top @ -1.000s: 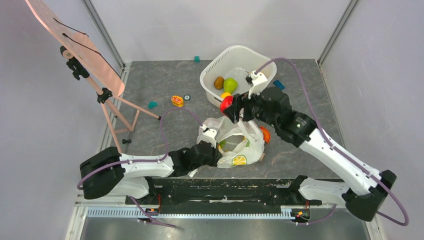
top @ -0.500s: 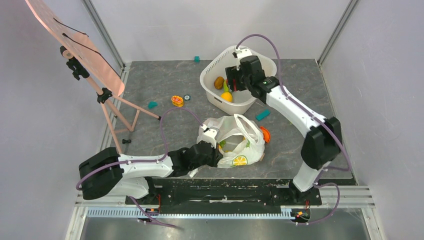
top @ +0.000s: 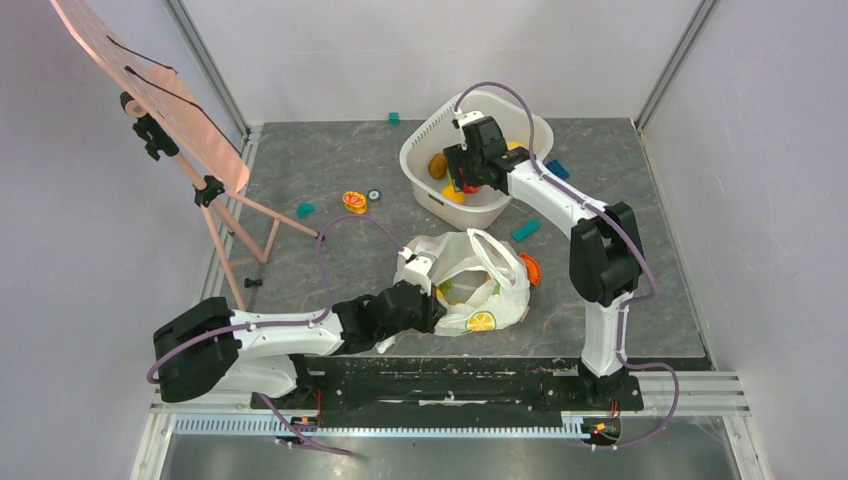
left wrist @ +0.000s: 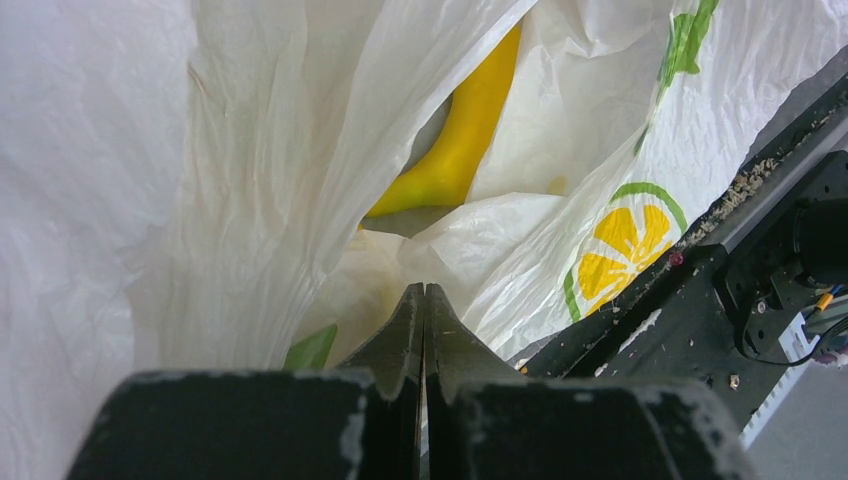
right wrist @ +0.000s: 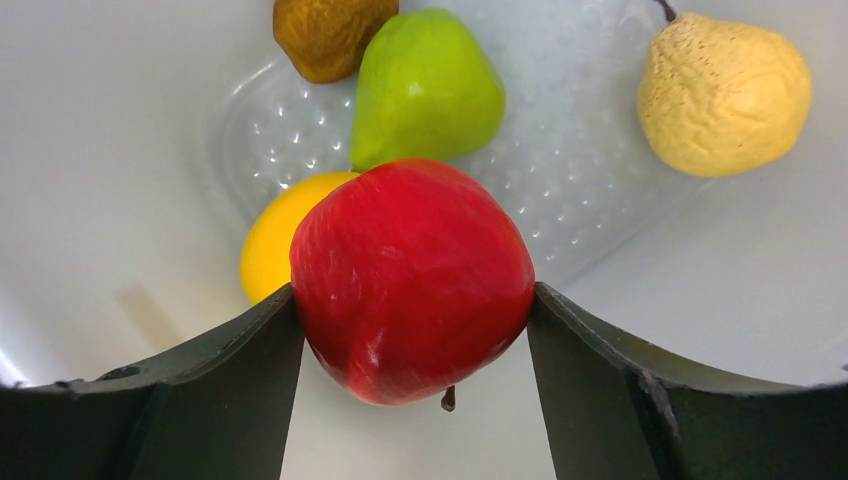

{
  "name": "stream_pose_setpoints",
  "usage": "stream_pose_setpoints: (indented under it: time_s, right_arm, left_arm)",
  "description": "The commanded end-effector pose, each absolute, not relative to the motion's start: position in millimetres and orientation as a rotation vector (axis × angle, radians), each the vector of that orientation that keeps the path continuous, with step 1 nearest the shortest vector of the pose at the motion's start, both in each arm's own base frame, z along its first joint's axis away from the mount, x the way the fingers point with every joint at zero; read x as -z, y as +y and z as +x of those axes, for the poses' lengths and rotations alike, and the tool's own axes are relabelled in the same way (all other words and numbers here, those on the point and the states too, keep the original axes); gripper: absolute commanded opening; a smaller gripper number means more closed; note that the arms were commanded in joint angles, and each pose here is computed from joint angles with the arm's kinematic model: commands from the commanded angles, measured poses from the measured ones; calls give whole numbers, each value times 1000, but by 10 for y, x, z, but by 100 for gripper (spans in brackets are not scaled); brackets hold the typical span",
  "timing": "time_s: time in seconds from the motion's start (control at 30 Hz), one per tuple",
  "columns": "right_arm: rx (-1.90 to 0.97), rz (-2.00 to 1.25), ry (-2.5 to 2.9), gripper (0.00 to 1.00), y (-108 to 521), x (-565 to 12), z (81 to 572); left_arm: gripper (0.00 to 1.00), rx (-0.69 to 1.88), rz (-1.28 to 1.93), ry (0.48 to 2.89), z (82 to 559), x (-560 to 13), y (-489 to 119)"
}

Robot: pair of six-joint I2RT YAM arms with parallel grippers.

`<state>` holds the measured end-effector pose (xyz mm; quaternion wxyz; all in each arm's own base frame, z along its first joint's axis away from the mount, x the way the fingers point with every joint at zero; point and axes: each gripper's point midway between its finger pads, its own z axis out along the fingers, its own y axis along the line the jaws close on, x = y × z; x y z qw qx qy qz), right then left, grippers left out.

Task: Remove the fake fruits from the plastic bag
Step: Place the fake fruit in the bin.

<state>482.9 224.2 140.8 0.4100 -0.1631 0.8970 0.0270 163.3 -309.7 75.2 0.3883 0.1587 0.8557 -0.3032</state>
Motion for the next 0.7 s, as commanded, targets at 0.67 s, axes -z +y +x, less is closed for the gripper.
stream_pose_setpoints:
  time_s: [0.67]
  right_arm:
    - [-19, -465, 2231, 98, 2164, -1523, 4907]
  left_arm:
    - [2, 802, 339, 2167, 1636, -843, -3089]
